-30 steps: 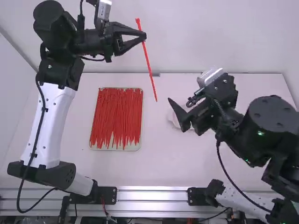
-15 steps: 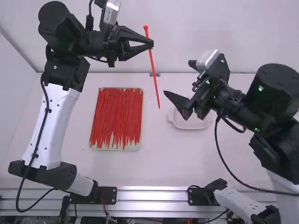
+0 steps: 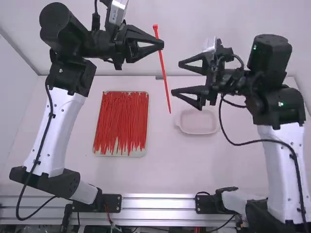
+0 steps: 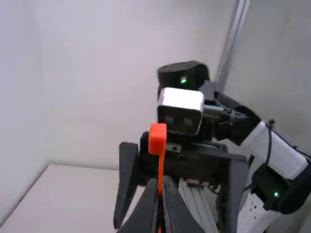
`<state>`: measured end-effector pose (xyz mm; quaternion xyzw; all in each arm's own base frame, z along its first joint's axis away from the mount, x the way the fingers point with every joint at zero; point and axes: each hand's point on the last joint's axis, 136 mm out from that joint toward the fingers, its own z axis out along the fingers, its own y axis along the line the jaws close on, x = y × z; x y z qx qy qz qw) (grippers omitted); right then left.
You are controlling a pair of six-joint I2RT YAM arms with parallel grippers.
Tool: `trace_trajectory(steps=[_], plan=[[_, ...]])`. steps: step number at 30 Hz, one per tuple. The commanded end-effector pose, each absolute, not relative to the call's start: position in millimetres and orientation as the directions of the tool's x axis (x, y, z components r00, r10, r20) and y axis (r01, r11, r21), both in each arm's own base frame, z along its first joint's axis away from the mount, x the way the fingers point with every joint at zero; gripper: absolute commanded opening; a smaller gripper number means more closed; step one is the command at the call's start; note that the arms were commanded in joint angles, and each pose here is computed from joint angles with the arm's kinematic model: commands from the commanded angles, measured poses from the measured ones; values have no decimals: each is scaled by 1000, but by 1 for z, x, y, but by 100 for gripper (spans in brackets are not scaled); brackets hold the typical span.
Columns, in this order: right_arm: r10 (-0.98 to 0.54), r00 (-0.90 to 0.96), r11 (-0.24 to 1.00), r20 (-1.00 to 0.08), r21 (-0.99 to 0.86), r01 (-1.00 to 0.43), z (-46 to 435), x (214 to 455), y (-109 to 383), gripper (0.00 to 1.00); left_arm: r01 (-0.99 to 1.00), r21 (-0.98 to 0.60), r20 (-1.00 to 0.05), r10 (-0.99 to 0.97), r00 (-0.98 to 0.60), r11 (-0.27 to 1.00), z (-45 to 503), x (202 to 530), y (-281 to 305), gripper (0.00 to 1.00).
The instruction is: Fasten the cable tie
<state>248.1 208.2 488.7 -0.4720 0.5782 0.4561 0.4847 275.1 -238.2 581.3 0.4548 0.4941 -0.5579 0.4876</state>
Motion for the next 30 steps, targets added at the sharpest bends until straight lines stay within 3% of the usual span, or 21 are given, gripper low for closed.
trace_trajectory(steps=[1, 4, 6, 12, 14, 17, 18, 20, 28, 30], plan=[[-52, -72, -32, -996, 73, -997, 498, 232, 211, 84, 995, -92, -989, -109, -96, -42, 588, 268, -243, 2], [-49, -93, -63, -994, 96, -993, 494, 236, 214, 79, 995, -96, -988, -118, -98, -23, 589, 272, -241, 2], [-55, -103, -72, -993, 106, -992, 491, 237, 218, 69, 994, -107, -986, -124, -107, -11, 589, 274, -244, 2], [-57, -94, -104, -994, 99, -990, 490, 233, 227, 59, 993, -119, -984, -132, -118, 5, 587, 281, -245, 2], [-66, -90, -90, -994, 95, -991, 488, 235, 231, 44, 992, -127, -983, -130, -126, 5, 585, 284, -246, 2], [-82, -98, -60, -992, 103, -993, 485, 239, 235, 30, 990, -139, -982, -126, -138, -2, 584, 285, -246, 2], [-86, -96, -54, -992, 100, -993, 484, 239, 237, 8, 990, -140, -982, -126, -139, -1, 583, 285, -246, 2], [-90, -95, -46, -991, 100, -994, 483, 240, 238, 0, 990, -138, -983, -126, -137, 0, 582, 286, -246, 2], [-102, -106, 14, -989, 105, -994, 482, 251, 238, 0, 991, -132, -982, -133, -130, 6, 583, 287, -246, 2], [-96, -67, 7, -993, 67, -998, 484, 251, 238, 0, 990, -136, -981, -145, -131, 26, 584, 291, -246, 10]])
